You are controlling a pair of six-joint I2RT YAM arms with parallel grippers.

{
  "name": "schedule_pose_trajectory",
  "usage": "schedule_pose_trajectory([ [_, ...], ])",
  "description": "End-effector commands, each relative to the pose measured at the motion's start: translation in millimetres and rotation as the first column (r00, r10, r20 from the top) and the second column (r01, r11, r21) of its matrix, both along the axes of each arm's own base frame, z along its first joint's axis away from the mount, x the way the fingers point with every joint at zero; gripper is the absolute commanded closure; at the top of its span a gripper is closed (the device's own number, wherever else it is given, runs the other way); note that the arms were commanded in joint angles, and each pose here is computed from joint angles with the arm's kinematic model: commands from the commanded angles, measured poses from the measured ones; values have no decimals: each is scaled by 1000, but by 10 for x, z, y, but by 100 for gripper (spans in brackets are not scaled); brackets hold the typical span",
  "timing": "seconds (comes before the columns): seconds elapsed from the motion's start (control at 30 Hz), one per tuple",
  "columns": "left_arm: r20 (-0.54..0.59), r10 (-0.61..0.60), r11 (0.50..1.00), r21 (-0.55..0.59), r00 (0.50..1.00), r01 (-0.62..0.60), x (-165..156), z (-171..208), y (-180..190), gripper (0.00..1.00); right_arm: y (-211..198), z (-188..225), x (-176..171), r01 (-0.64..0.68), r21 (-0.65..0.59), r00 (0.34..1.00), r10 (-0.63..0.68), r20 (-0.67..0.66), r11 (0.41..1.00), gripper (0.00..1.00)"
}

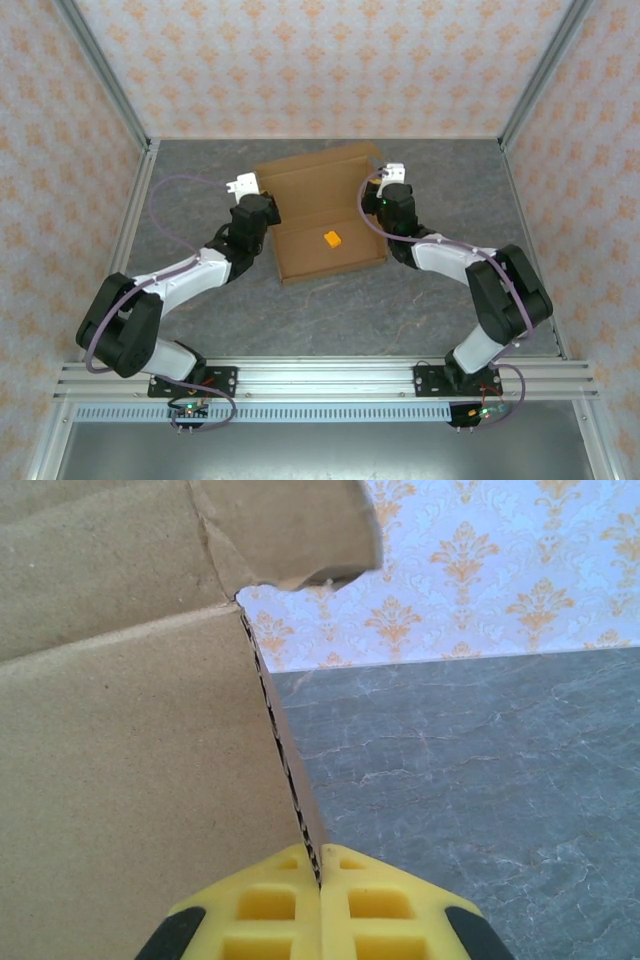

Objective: Fold the paper box

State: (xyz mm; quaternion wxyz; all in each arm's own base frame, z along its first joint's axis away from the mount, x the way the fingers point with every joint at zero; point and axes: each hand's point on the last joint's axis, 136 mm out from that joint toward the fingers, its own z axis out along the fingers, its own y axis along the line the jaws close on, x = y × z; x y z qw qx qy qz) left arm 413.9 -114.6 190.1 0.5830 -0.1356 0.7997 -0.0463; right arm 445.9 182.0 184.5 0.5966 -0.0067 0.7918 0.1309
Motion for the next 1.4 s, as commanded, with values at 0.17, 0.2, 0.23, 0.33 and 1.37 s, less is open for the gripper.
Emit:
schedule_pose_trajectory([
  [0.17,98,155,988,11,983,-157,-172,132,210,100,-126,130,10,55,45,992,-60,110,997,100],
  [0.2,101,155,988,13,983,-157,-186,127,200,100,-139,130,4,58,44,992,-62,112,997,100],
  [0.23,102,153,988,18,983,-156,-204,124,182,100,-141,120,-5,55,43,992,-60,115,998,100],
  [0.33,111,148,988,29,983,-152,-255,133,142,100,-153,102,-36,43,38,991,-47,129,998,100],
  [1.37,200,79,973,198,977,-119,-682,-92,-115,100,-296,-123,-357,-57,32,971,48,232,998,100],
])
